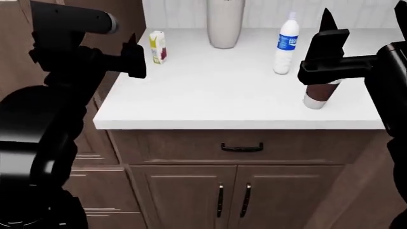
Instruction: Move the drinks to the dining counter.
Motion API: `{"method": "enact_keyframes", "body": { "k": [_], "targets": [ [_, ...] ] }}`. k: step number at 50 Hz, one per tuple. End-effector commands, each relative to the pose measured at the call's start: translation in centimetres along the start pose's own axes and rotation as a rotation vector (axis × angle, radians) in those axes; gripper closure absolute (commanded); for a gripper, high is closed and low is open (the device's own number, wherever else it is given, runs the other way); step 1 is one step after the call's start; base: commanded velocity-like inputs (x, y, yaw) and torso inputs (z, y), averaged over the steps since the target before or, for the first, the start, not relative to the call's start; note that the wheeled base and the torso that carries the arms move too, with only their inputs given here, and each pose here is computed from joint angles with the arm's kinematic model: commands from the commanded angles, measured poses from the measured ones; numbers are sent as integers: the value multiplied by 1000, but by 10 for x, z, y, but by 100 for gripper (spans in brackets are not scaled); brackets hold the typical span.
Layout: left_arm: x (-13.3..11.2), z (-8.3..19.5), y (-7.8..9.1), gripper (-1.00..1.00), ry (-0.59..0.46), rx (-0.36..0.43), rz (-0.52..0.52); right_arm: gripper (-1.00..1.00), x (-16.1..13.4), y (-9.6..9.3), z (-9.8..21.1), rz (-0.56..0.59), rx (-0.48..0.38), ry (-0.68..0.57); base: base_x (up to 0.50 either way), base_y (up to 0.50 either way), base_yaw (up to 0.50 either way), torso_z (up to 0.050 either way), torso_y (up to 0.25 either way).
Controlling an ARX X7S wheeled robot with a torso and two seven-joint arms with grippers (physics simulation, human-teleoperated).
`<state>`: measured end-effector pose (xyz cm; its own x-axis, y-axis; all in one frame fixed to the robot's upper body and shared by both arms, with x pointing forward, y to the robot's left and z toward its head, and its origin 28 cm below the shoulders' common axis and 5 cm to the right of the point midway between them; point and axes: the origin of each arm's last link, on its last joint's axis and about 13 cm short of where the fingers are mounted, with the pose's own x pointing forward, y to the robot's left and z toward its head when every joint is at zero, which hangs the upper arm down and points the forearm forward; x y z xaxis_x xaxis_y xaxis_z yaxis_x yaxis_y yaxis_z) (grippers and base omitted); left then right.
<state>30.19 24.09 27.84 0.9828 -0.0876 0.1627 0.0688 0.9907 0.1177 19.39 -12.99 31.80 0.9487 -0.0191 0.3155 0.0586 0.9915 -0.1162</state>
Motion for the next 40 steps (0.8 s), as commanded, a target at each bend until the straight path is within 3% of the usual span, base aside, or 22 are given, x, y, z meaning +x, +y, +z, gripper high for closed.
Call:
{"method": "enact_keyframes", "body": {
  "k": [1, 6, 9, 14, 27, 33, 38, 40],
  "targets": [
    [-3, 7, 1, -100, 1, 6, -7, -100, -6, -4, 16, -8, -31, -30, 500, -16, 0, 0, 0],
    [-17, 32, -8, -100, -30, 25, -46, -100, -11, -8, 32, -12, -31, -47, 500, -18, 0, 0, 3],
    [-31, 61, -11, -100, -78, 43, -91, -100, -14, -11, 37, -22, -42, -49, 500, -21, 0, 0, 0],
    [-35, 86, -7, -100, -121, 80, -71, -100, -19, -12, 41, -25, -48, -53, 500, -18, 0, 0, 0],
    [-24, 65, -4, -100, -58, 61, -57, -100, -22, -14, 35, -32, -50, -34, 491, -19, 0, 0, 1],
    [-26, 57, -3, -100, 21, 45, -100, -100, -25, -16, 35, -59, -5, 6, 55, 0, 0, 0, 2],
    [-22, 48, -2, -100, 102, 28, -110, -100, -31, -26, 41, -252, 71, 222, 0, 0, 0, 0, 0],
    [-22, 47, -3, -100, 110, 27, -109, -100, -34, -24, 43, -275, 102, 256, 0, 0, 0, 0, 0]
  ]
}}
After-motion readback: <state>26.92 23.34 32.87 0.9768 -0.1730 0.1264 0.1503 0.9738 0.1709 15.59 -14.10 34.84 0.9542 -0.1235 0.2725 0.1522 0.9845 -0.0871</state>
